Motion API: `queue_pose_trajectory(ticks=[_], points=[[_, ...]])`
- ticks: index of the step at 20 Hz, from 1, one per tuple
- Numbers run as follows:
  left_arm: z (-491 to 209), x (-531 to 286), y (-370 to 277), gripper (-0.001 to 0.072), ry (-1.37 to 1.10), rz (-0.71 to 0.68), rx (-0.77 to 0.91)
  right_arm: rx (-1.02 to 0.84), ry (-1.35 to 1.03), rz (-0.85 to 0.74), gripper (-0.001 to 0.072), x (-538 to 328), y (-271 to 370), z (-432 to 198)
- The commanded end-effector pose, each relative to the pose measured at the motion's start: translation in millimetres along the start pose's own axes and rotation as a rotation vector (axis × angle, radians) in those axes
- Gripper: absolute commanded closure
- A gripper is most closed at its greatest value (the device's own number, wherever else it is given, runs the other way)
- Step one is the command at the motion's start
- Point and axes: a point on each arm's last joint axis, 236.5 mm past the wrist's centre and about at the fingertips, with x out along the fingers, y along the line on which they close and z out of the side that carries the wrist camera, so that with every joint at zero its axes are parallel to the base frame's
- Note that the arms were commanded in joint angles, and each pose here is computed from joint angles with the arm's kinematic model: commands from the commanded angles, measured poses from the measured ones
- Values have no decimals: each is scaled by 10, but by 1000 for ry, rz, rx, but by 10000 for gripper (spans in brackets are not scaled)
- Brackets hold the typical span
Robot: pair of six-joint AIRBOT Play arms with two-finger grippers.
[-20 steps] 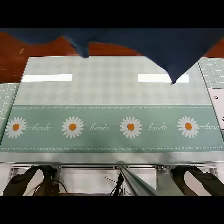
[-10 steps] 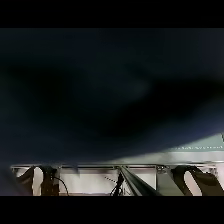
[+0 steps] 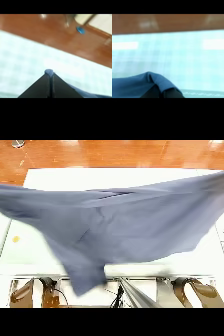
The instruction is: Fold the shirts.
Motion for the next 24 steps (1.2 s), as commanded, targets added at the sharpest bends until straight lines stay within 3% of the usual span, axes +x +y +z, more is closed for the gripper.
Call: queue_pose_trajectory(ticks=[1, 8, 13, 14, 15, 16, 17, 21, 24], points=[[-731, 758, 607, 685, 115, -31, -225, 98, 128, -2, 682, 989, -362, -359], [-775, 2070, 818, 685, 120, 45, -197, 274, 253, 59, 682, 2757, -813, -332], [-1180, 2734, 691, 684, 325, 0, -212, 476, 351, 185, 680, 3480, -730, -420], [-1308, 2768, 680, 665, 374, -8, -224, 513, 367, 215, 603, 3537, -690, -453], [-1435, 2761, 661, 460, 425, -20, -232, 546, 379, 245, 303, 3555, -647, -465], [-1526, 2714, 646, 32, 473, -33, -234, 548, 381, 267, 86, 3524, -647, -451], [-1594, 2619, 661, 2, 527, -45, -227, 528, 385, 284, 90, 3450, -673, -438], [-1793, 1919, 1057, 3, 787, -46, -205, 359, 572, 336, 92, 2741, -965, -738], [-2098, 1407, 1388, 3, 876, 19, -284, 402, 652, 93, 92, 2275, -1620, -1153]])
